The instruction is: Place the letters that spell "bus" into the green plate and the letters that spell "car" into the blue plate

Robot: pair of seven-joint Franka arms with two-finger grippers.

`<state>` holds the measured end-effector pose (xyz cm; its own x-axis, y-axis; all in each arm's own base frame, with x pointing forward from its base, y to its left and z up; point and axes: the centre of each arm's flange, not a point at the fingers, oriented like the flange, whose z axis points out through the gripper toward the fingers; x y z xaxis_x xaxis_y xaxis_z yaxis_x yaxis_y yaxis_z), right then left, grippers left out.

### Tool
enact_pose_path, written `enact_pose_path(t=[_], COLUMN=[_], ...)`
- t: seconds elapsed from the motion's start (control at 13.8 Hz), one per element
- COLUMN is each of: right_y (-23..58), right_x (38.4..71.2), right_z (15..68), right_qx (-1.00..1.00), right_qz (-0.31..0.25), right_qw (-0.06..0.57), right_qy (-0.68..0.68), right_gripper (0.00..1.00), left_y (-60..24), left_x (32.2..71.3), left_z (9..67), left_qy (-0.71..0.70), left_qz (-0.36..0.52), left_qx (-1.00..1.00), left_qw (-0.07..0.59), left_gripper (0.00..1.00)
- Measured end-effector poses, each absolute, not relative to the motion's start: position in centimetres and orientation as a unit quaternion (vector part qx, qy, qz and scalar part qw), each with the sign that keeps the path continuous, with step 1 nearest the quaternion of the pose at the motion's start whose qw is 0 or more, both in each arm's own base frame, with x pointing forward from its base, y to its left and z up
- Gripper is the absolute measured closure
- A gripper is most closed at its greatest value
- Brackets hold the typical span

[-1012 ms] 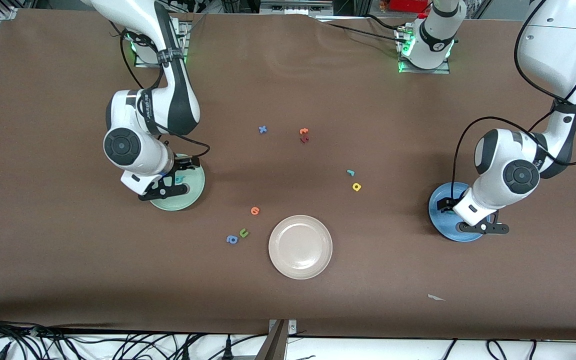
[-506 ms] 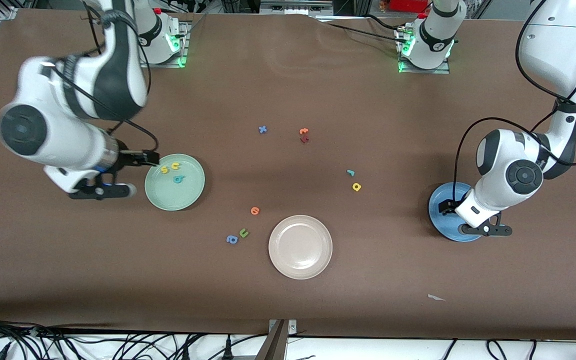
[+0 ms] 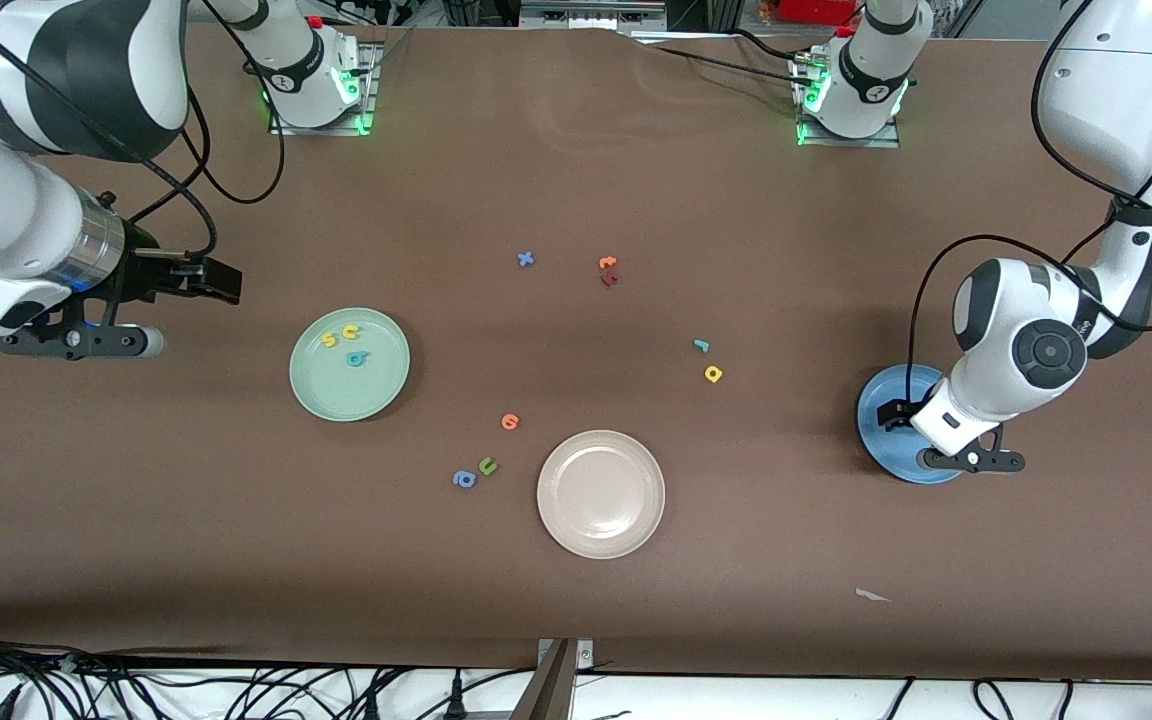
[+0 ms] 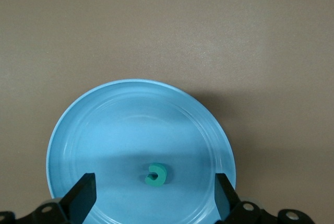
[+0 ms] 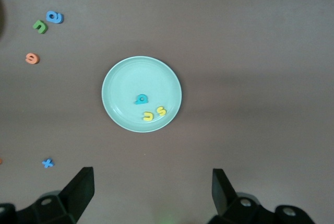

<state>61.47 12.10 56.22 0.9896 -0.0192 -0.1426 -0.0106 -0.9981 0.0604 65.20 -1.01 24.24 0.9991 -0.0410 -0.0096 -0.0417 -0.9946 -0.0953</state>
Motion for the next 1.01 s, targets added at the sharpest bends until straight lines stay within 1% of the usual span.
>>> enact_pose_path(t=[0.29,0.43,0.87,1.01], right_y=[13.9,13.9,10.4,9.2], right_x=[61.2,60.8,60.8,61.1], right_z=[57.7,58.3,59.1,59.0], right_qx=[0.998,0.997,0.997,0.998], right_qz=[-0.056,-0.054,-0.062,-0.065], right_qw=[0.036,0.052,0.036,0.020], right_qy=[-0.008,0.000,0.019,0.019], right_gripper=[0.00,0.00,0.00,0.00], left_y=[-1.0,-1.0,-1.0,-1.0], left_x=[65.3,65.3,65.3,65.3], left_z=[24.3,24.3,24.4,24.3], left_qy=[0.021,0.020,0.020,0.020], left_qz=[0.003,0.003,0.003,0.003], left_qx=[-0.999,-0.999,-0.999,-0.999], left_qw=[0.048,0.048,0.048,0.048], left_gripper=[0.00,0.00,0.00,0.00])
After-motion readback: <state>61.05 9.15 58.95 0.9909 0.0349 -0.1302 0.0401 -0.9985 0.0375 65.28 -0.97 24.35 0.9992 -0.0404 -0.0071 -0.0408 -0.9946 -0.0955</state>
